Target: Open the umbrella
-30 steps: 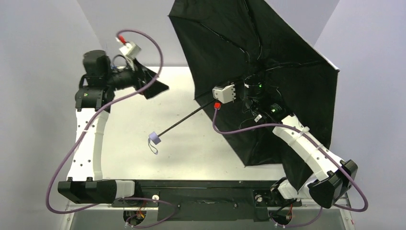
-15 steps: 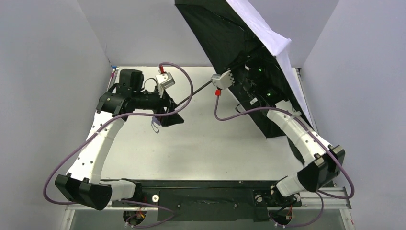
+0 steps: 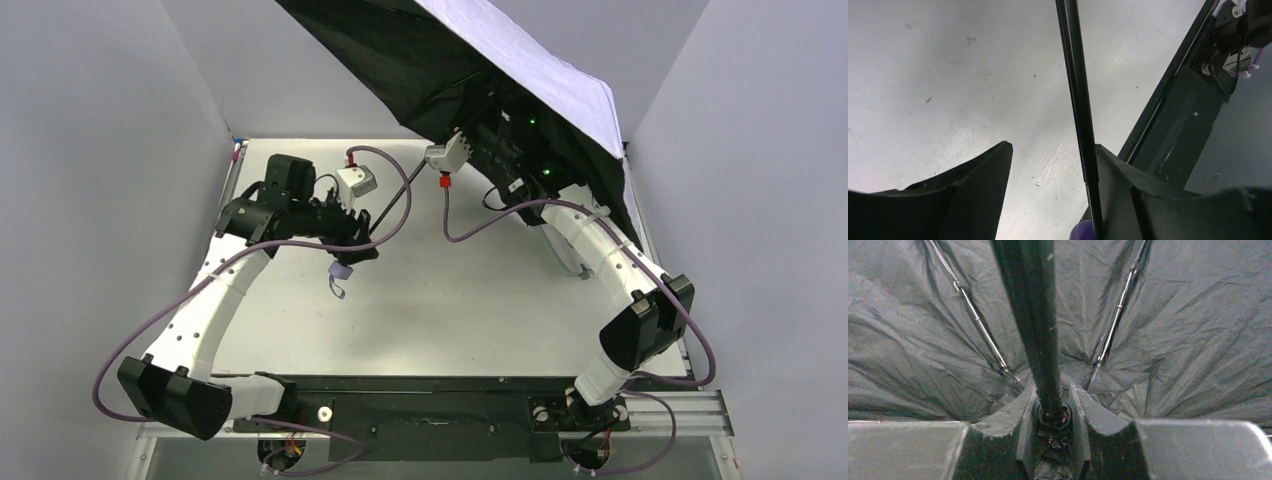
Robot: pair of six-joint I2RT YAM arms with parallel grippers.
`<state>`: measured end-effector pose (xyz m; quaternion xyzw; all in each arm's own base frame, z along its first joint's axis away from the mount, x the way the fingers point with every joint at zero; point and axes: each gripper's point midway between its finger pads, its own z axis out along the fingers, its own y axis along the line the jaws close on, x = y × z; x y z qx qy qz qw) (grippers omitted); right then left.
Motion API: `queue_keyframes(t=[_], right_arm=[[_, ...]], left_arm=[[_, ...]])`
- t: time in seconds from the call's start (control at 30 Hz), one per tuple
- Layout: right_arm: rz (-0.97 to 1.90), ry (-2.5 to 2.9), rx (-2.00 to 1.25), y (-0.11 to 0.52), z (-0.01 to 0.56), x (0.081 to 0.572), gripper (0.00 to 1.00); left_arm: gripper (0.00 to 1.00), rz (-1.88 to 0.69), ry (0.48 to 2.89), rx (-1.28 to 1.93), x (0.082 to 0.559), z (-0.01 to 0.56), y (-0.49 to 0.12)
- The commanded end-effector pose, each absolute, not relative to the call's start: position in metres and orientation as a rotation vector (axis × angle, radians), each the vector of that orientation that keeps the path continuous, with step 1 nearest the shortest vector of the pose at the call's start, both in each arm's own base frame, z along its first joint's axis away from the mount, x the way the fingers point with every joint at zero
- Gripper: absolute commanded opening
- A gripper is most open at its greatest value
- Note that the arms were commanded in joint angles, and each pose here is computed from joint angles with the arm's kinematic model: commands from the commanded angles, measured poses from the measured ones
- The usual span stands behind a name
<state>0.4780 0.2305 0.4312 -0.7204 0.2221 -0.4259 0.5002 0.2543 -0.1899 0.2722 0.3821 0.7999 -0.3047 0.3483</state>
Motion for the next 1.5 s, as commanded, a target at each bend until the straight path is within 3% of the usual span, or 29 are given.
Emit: queue_keyframes(t=[0.0, 0.1, 0.27, 0.37, 0.73, 0.9, 1.47], right_arm=[[-1.115, 0.393, -1.549, 0.228, 0.507, 0.457, 0.0], [-1.13, 0.401, -1.534, 0.223, 0.506, 0.455, 0.0], [-1.211, 0.449, -1.487, 0.196, 0.513, 0.458, 0.0], [-1.285, 0.467, -1.448, 0.173, 0.52, 0.462, 0.0], [-1.409, 0.542, -1.374, 0.113, 0.534, 0.461, 0.04], [-1.468, 0.572, -1.349, 0.085, 0.536, 0.466, 0.05], [-1.705, 0.677, -1.249, -0.015, 0.552, 0.482, 0.0]], left_arm=[[0.57, -0.745, 2.125, 0.963, 0.257, 0.261, -0.191], [0.56, -0.792, 2.183, 0.99, 0.247, 0.248, -0.195], [0.28, -0.938, 2.186, 1.049, 0.224, 0.247, -0.209], [0.19, -0.998, 2.159, 1.115, 0.206, 0.252, -0.214], [0.1, -1.056, 2.207, 1.133, 0.189, 0.249, -0.218], [0.0, -1.057, 2.237, 1.155, 0.185, 0.243, -0.215], [0.0, -0.968, 2.34, 1.21, 0.173, 0.217, -0.196]])
